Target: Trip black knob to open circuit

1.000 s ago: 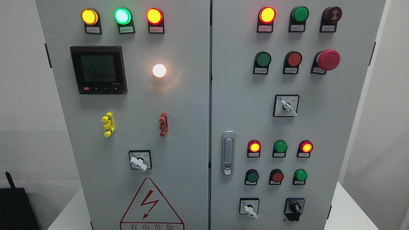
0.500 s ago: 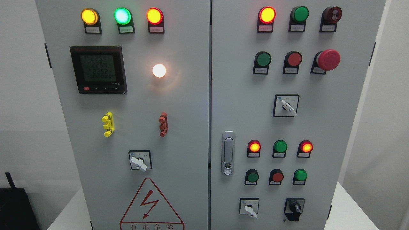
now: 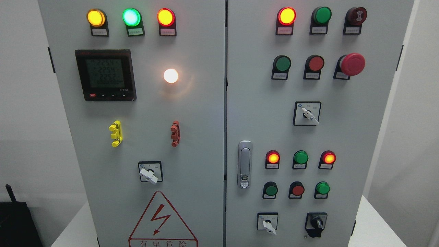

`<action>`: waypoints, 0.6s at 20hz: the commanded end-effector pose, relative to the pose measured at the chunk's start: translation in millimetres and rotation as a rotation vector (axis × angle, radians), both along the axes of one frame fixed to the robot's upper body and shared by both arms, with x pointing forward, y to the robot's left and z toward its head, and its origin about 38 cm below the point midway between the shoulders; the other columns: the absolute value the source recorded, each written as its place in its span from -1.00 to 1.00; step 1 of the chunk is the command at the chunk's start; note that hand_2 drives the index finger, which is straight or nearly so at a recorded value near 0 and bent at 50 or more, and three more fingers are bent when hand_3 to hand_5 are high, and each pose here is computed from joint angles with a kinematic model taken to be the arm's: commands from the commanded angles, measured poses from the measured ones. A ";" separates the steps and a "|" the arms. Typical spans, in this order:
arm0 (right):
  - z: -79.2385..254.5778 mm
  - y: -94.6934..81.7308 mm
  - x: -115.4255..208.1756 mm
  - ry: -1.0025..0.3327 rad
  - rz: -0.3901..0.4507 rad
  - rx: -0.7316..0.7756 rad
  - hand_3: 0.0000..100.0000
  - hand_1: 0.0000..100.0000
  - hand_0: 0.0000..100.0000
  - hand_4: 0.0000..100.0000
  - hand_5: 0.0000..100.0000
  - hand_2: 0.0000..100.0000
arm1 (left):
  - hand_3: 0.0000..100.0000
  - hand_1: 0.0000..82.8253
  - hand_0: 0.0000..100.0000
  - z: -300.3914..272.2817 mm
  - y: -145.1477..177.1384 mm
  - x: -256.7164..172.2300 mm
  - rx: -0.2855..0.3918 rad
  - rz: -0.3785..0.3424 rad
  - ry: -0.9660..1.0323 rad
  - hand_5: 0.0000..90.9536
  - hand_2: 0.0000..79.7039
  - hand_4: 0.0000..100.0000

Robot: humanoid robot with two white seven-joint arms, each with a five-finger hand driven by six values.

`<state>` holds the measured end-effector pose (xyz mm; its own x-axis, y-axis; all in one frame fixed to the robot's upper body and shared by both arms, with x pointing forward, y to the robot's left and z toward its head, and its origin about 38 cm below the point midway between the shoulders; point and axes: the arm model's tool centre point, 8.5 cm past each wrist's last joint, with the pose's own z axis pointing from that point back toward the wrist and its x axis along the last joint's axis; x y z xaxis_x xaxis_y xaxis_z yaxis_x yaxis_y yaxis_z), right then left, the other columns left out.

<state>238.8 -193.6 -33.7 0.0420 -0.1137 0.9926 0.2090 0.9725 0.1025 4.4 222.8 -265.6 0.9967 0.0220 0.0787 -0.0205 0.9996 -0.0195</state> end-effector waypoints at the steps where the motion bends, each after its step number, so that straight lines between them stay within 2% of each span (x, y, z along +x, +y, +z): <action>1: 18.7 -0.1 9.4 -0.067 -0.009 0.009 1.00 -0.79 -1.00 1.00 0.96 -1.00 | -1.00 -0.06 -0.76 0.0 -0.9 1.9 -0.001 0.003 -0.005 -1.00 -1.00 -1.00; 12: 58.1 1.6 20.4 -0.149 0.003 0.021 1.00 -0.82 -1.00 1.00 0.99 -1.00 | -1.00 -0.06 -0.76 0.0 -0.9 2.8 -0.001 0.003 -0.006 -1.00 -1.00 -1.00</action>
<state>253.4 -193.8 8.3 -0.0569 -0.1252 0.9905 0.2018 0.9702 0.1342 4.4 222.8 -265.6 0.9967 0.0220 0.0787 -0.0205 0.9996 -0.0195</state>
